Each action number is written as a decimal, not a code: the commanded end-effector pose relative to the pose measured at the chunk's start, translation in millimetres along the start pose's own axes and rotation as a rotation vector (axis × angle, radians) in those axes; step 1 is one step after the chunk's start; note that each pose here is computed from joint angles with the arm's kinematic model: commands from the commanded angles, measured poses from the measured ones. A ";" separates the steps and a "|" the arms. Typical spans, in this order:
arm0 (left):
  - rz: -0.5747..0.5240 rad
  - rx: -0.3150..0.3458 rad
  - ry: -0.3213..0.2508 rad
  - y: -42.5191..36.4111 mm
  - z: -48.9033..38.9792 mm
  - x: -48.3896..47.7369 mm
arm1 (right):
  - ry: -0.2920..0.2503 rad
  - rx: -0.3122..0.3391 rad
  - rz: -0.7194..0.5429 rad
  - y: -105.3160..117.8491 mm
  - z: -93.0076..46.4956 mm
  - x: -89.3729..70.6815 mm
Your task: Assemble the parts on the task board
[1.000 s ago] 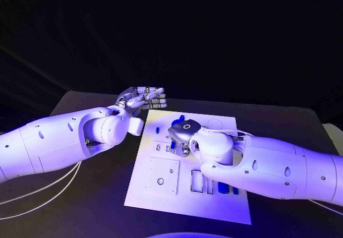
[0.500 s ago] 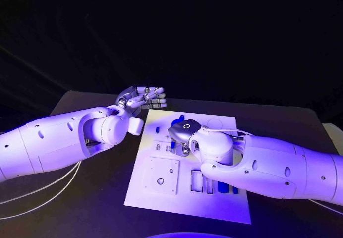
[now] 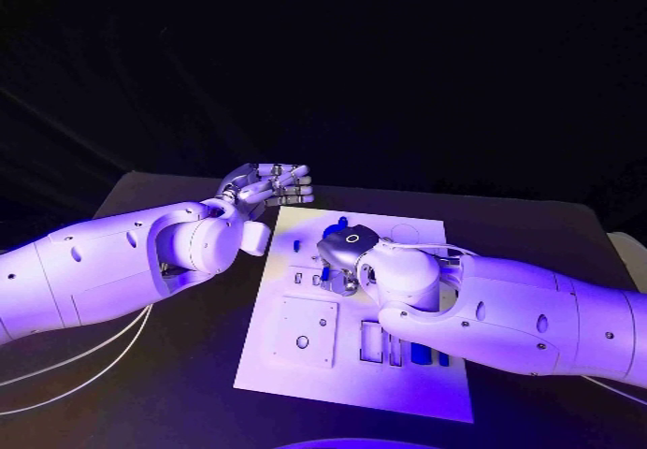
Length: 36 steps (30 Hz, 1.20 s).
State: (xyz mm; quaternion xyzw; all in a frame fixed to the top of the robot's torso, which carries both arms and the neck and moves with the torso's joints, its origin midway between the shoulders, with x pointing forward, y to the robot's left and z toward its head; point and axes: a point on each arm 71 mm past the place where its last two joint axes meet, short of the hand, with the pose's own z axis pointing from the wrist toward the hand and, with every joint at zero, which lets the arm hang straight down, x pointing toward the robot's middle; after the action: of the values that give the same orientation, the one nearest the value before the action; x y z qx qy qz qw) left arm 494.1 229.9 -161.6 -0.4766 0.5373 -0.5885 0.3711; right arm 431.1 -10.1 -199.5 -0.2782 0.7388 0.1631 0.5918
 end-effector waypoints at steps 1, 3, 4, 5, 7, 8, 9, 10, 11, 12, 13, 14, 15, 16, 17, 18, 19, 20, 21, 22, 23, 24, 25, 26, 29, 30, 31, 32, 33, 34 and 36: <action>-0.003 0.006 0.011 -1.0 0.2 1.7 | 0.018 0.004 -0.012 -0.3 -0.4 3.4; -0.003 0.006 0.011 -1.0 0.2 1.7 | 0.017 0.004 -0.012 -0.4 -0.4 3.4; -0.003 0.006 0.011 -1.0 0.2 1.7 | 0.017 0.004 -0.012 -0.5 -0.4 3.4; -0.003 0.006 0.011 -1.0 0.2 1.7 | 0.016 0.005 -0.011 -0.5 -0.5 3.4; -0.003 0.006 0.011 -1.0 0.2 1.7 | 0.014 0.005 -0.010 -0.7 -0.8 3.3; -0.003 0.006 0.011 -1.0 0.2 1.7 | 0.011 0.004 -0.008 -0.8 -1.0 3.1; -0.003 0.006 0.011 -1.0 0.2 1.7 | 0.008 0.004 -0.006 -0.9 -1.3 3.0; -0.003 0.006 0.010 -1.0 0.2 1.6 | 0.005 0.003 -0.003 -1.1 -1.7 2.9; -0.003 0.006 0.010 -1.0 0.2 1.5 | -0.001 0.003 0.001 -1.4 -2.1 2.6; -0.003 0.006 0.010 -1.0 0.2 1.4 | -0.009 0.003 0.006 -1.7 -2.5 2.3; -0.002 0.006 0.010 -1.0 0.3 1.2 | -0.016 0.002 0.011 -2.0 -2.8 1.9; -0.002 0.007 0.009 -1.0 0.4 1.0 | -0.024 0.002 0.017 -2.3 -3.2 1.6; -0.002 0.007 0.009 -0.9 0.5 0.8 | -0.031 0.001 0.023 -2.8 -3.6 1.4; -0.002 0.007 0.009 -0.9 0.6 0.7 | -0.040 0.000 0.031 -3.5 -4.2 1.1; -0.002 0.007 0.008 -0.9 0.8 0.5 | -0.053 -0.003 0.042 -4.5 -5.1 0.6; -0.002 0.007 0.008 -0.9 0.8 0.4 | -0.059 -0.004 0.047 -5.0 -5.5 0.4; -0.002 0.007 0.008 -0.9 0.9 0.1 | -0.072 -0.007 0.057 -6.0 -6.4 -0.1; -0.001 0.008 0.007 -0.9 1.1 -0.1 | -0.084 -0.010 0.068 -7.1 -7.3 -0.5; -0.001 0.008 0.007 -0.9 1.2 -0.3 | -0.097 -0.013 0.078 -8.5 -8.5 -0.9; -0.001 0.008 0.007 -0.8 1.3 -0.4 | -0.107 -0.015 0.086 -9.8 -9.6 -1.2; -0.001 0.008 0.007 -0.8 1.4 -0.5 | -0.124 -0.020 0.100 -12.2 -11.5 -1.6; -0.001 0.008 0.007 -0.8 1.5 -0.6 | -0.134 -0.023 0.108 -14.1 -13.1 -1.8; -0.002 0.008 0.008 -0.8 1.5 -0.6 | -0.143 -0.027 0.115 -16.2 -14.8 -1.8; -0.001 0.008 0.010 -0.8 1.6 -0.6 | -0.156 -0.037 0.128 -19.7 -18.0 -1.9; 0.002 0.009 0.016 -0.8 1.6 -0.3 | -0.191 -0.083 0.178 -29.9 -27.1 -2.8; 0.004 0.009 0.019 -0.8 1.6 -0.3 | -0.207 -0.101 0.204 -34.4 -30.8 -3.5; 0.007 0.009 0.022 -0.8 1.6 -0.2 | -0.220 -0.115 0.224 -38.2 -34.0 -4.2; 0.011 0.009 0.025 -0.7 1.6 -0.2 | -0.238 -0.133 0.250 -43.3 -38.2 -5.4; 0.018 0.007 0.031 -0.6 1.6 -0.1 | -0.258 -0.151 0.278 -48.9 -42.7 -6.5; 0.028 0.005 0.035 -0.5 1.6 -0.2 | -0.273 -0.166 0.303 -53.7 -46.5 -7.4; 0.067 0.002 0.045 -0.3 1.4 -0.8 | -0.303 -0.206 0.377 -66.1 -56.2 -9.2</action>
State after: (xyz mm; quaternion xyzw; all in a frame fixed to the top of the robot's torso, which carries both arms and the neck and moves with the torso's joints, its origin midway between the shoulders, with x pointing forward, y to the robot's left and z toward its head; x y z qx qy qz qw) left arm 496.4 233.3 -162.5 -0.4710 0.5421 -0.5847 0.3774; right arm 434.6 -95.9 -180.7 -0.1885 0.6985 0.2800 0.6310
